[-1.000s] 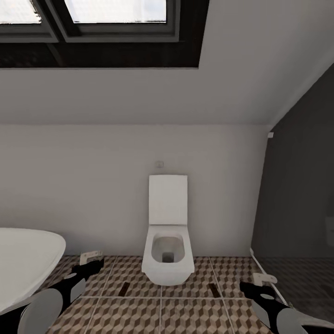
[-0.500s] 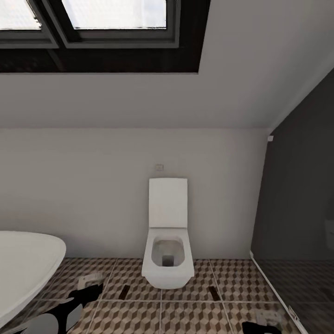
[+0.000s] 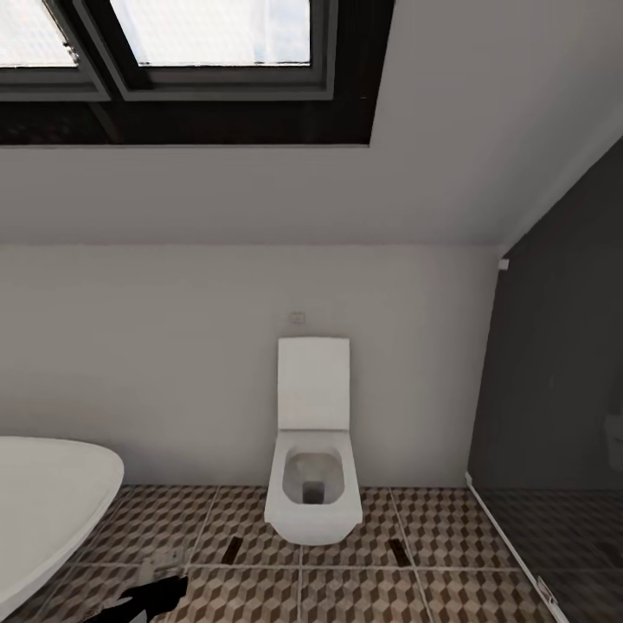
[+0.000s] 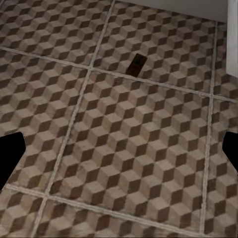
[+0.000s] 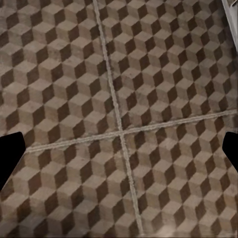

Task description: Take the four mousetraps from the cabinet in the bathroom and place them on the bathroom floor. Make sure all four end up on the same floor surface, and ensure that at least two of them are either under or directly next to the same bathroom sink.

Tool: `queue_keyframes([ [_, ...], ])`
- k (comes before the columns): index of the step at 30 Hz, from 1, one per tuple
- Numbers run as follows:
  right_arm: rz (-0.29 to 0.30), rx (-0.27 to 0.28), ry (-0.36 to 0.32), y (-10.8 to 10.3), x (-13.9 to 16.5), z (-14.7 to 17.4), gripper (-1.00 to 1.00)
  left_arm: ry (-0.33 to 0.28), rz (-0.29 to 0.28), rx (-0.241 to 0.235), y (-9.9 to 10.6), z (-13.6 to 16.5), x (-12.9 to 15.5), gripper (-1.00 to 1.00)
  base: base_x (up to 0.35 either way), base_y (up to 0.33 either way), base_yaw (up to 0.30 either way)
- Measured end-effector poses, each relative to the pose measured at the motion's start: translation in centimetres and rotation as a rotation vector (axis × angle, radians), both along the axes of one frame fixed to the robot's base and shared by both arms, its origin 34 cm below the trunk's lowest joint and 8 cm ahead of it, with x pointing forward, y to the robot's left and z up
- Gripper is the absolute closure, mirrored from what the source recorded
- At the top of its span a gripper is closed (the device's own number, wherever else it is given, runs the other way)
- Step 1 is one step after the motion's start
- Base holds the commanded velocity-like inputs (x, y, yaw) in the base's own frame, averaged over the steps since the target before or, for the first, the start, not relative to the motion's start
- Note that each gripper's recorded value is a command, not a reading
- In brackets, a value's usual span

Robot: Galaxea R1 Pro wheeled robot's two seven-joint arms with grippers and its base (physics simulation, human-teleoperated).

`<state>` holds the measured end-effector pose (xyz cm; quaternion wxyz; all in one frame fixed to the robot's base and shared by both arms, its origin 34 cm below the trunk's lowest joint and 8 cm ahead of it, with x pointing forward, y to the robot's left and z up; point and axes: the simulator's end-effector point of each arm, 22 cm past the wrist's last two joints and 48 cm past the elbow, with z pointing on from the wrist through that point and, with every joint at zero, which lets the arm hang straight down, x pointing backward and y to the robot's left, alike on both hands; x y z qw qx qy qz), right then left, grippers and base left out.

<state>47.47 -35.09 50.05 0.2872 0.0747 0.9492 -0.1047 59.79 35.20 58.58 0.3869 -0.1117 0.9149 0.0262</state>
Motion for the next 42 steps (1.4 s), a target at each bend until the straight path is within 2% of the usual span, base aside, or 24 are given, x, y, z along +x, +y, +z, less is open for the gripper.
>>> queue_keyframes([
  [9,0.015,0.028,0.060,2.4,-3.7,-0.7,-1.00,0.077,-0.008,-0.010,-1.0,-2.0,-4.2,-1.00,0.000,0.000,0.000],
  [19,0.020,0.041,0.106,3.5,-6.8,-2.0,-1.00,0.138,-0.024,-0.031,-3.2,-4.6,-8.1,-1.00,0.000,0.000,0.000],
  [24,0.023,0.047,0.116,4.1,-7.5,-2.3,-1.00,0.153,-0.028,-0.036,-3.7,-5.3,-9.0,-1.00,0.000,0.000,0.000],
  [35,0.025,0.056,0.146,4.7,-9.6,-1.3,-1.00,0.180,-0.034,-0.045,-4.5,-4.5,-10.6,-1.00,0.000,0.000,0.000],
  [42,0.026,0.059,0.165,4.9,-11.0,-1.9,-1.00,0.203,-0.042,-0.058,-5.7,-5.5,-12.2,-1.00,0.000,0.000,0.000],
])
